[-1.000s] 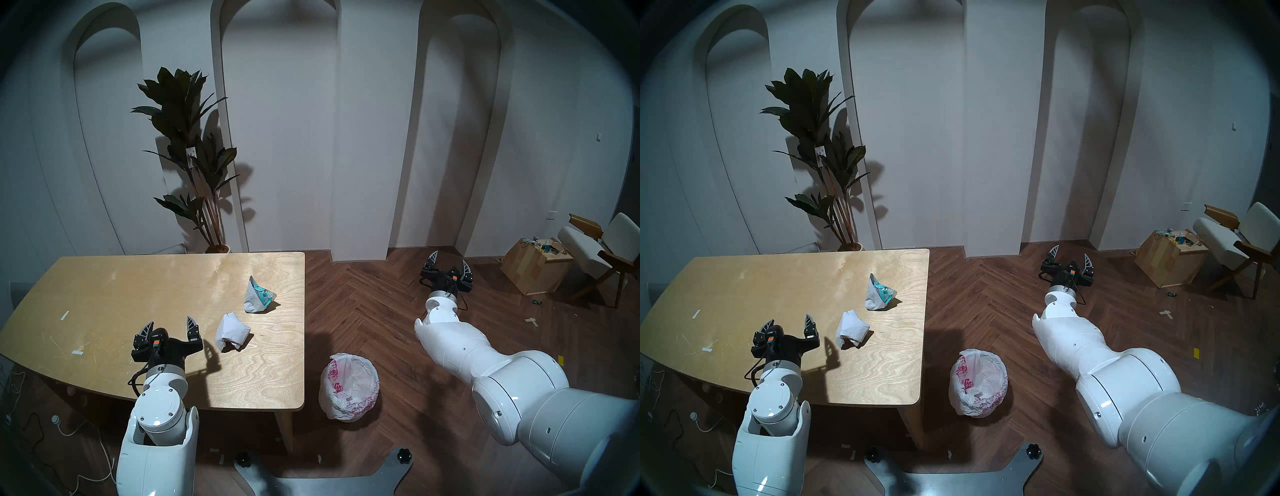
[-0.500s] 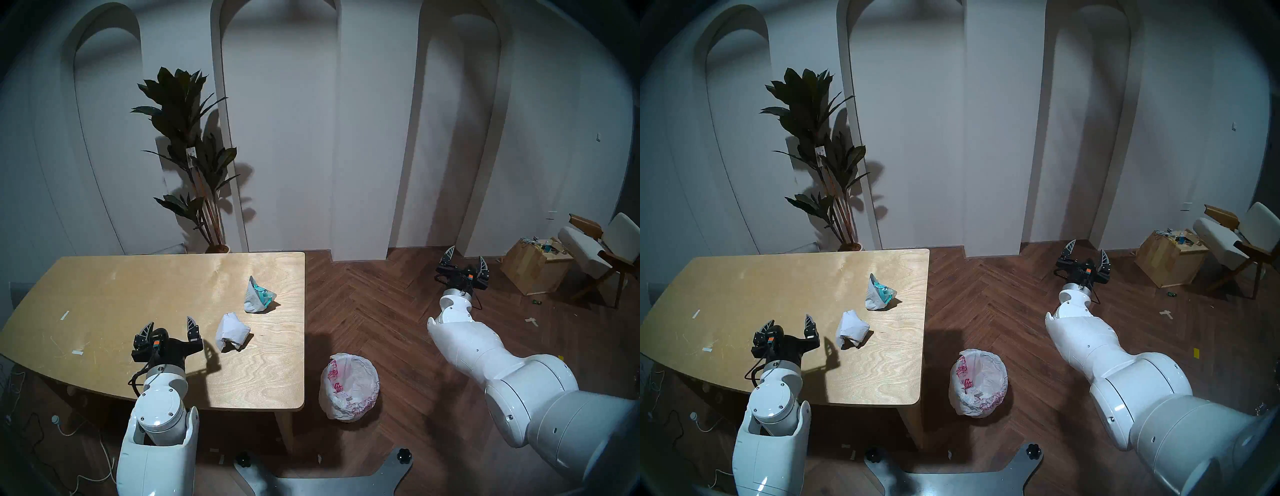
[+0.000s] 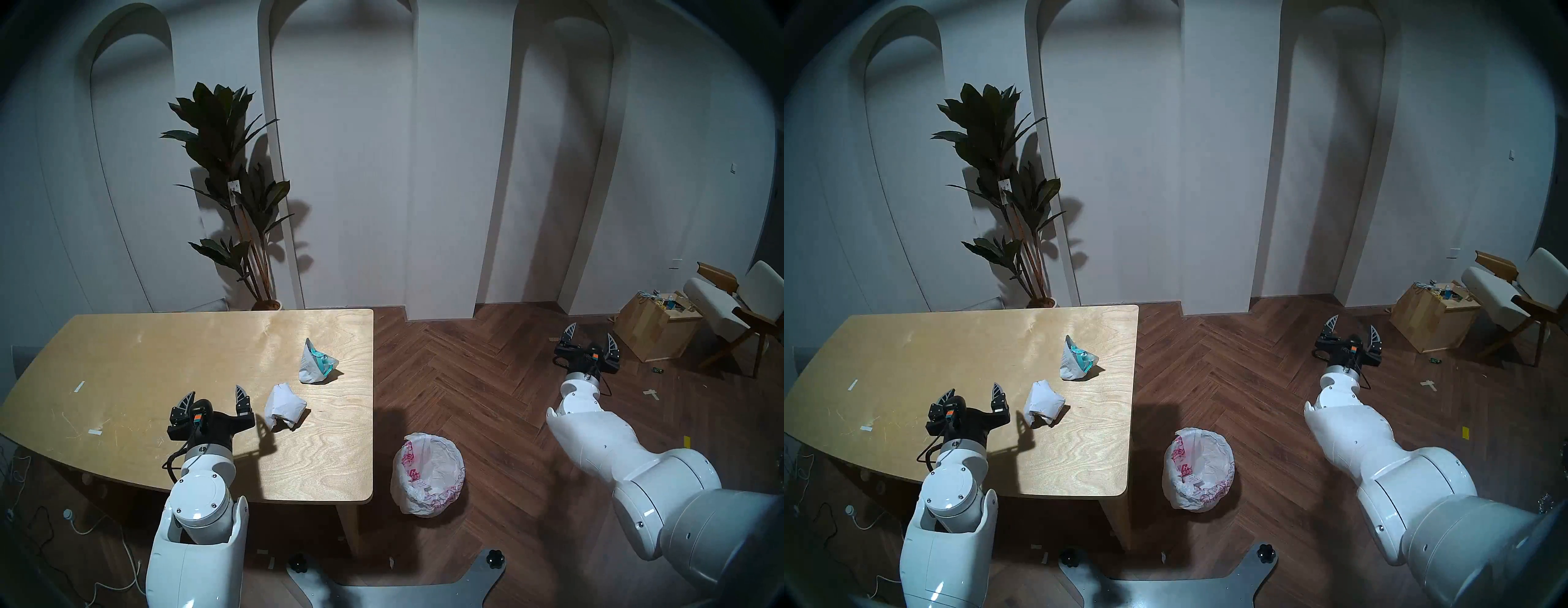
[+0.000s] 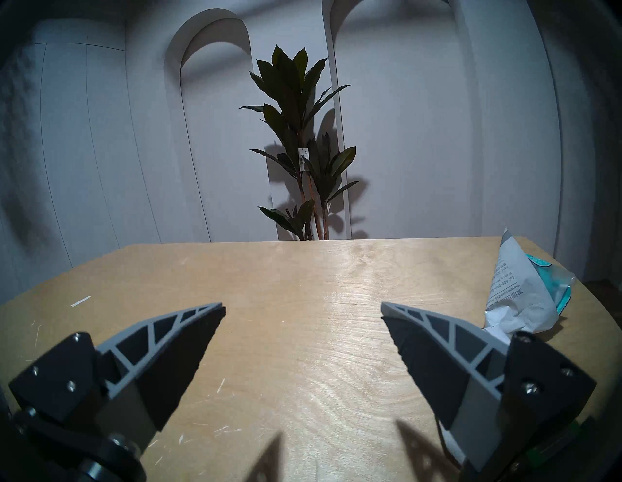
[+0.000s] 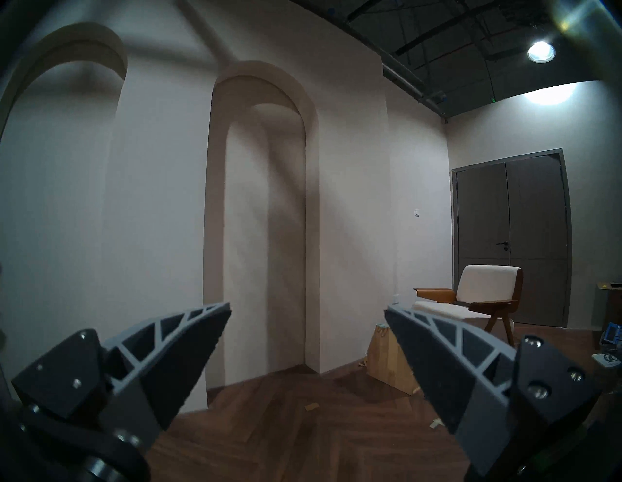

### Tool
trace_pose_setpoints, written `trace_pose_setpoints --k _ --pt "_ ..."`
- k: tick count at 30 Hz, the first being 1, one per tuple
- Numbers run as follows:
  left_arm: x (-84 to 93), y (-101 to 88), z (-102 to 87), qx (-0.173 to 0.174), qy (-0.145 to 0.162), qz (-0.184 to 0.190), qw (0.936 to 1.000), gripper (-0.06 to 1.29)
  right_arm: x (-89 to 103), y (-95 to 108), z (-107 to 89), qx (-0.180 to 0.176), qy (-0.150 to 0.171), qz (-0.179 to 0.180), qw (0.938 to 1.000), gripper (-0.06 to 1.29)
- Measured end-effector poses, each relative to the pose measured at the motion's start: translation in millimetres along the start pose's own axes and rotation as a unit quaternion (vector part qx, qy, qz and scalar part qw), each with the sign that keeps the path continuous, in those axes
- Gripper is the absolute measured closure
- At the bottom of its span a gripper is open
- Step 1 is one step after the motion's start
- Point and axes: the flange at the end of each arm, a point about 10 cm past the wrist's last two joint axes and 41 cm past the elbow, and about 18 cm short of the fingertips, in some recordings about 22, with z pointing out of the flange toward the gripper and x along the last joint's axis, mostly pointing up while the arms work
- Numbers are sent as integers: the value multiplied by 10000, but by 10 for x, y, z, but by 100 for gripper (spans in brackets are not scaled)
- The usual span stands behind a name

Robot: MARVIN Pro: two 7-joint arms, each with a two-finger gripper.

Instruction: Put the trash into the trash bin on the ground

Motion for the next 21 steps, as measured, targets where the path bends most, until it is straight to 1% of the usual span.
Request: trace_pose_setpoints --k 4,7,14,21 --pt "44 116 18 -159 55 -32 9999 -1 -168 76 -157 102 -222 -161 9996 0" --pt "86 206 32 -281 110 -47 9995 -1 -226 116 -220 177 -290 -229 9992 0" --pt "173 349 64 -481 227 -35 9986 -1 -211 180 -233 312 -218 -261 9989 0" --pt "211 406 87 -577 267 6 9980 -1 -162 213 -227 435 -116 -239 9987 0"
